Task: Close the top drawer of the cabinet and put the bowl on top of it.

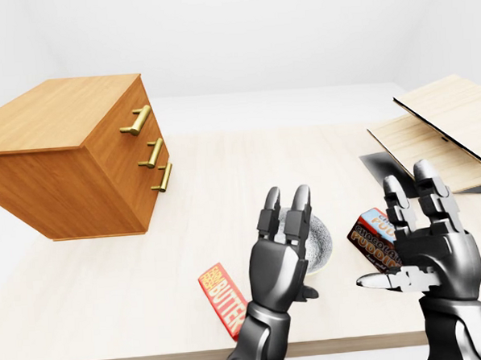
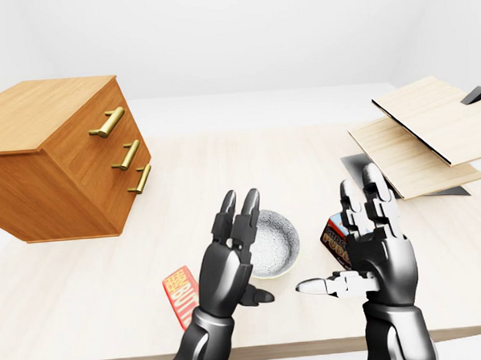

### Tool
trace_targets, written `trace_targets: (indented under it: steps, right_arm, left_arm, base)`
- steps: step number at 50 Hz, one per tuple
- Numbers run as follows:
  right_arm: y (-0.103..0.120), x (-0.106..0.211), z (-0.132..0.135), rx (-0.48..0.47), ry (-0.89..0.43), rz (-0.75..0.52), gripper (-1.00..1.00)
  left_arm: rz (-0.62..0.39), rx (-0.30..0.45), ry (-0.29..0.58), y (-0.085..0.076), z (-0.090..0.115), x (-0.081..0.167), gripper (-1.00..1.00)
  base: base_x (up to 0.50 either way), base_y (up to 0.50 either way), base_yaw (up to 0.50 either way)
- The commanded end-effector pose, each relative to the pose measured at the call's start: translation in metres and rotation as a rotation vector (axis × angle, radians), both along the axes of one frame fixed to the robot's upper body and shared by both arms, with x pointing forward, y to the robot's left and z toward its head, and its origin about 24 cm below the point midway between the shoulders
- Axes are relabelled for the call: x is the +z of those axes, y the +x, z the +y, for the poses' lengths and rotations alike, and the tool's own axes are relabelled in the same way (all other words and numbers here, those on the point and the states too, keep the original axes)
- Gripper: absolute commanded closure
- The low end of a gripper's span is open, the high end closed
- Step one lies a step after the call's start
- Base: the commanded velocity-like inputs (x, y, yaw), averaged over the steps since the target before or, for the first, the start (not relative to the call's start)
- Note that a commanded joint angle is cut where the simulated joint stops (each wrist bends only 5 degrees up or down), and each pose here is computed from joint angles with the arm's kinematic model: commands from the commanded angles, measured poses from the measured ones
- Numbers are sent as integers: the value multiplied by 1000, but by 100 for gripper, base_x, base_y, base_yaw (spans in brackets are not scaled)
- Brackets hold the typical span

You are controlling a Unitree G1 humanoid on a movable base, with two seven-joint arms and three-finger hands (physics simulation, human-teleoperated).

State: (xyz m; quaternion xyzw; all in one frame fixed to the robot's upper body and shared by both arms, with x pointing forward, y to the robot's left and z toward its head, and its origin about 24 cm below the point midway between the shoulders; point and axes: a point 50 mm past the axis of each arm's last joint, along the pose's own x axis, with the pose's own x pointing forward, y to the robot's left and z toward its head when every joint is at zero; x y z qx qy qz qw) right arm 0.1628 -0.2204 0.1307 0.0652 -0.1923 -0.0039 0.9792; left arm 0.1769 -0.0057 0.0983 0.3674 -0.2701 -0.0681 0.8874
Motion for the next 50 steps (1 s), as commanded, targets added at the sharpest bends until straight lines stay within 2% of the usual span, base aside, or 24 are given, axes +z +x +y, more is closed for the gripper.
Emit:
trace_targets:
  steps: [1, 5, 13, 32, 50]
  right_arm:
    - [0, 0, 0, 1, 0, -1, -100]
    - [0, 0, 0, 1, 0, -3, -100]
    - [0, 0, -1, -2, 2, -4, -100]
    - [0, 0, -1, 0, 4, -3, -100]
    - [0, 0, 0, 1, 3, -2, -100]
  left_arm:
    - [-19, -11, 39, -1, -8, -1, -100]
    - [-24, -13, 51, 0, -9, -1, -100]
    - [2, 4, 134, 8, -12, -15, -100]
    - [11, 25, 170, 12, -13, -22, -100]
    - [51, 33, 240, 17, -16, -40, -100]
  base:
    - [0, 0, 0]
    - [0, 0, 0]
    - [0, 0, 0]
    - [0, 0, 0]
    - [0, 0, 0]
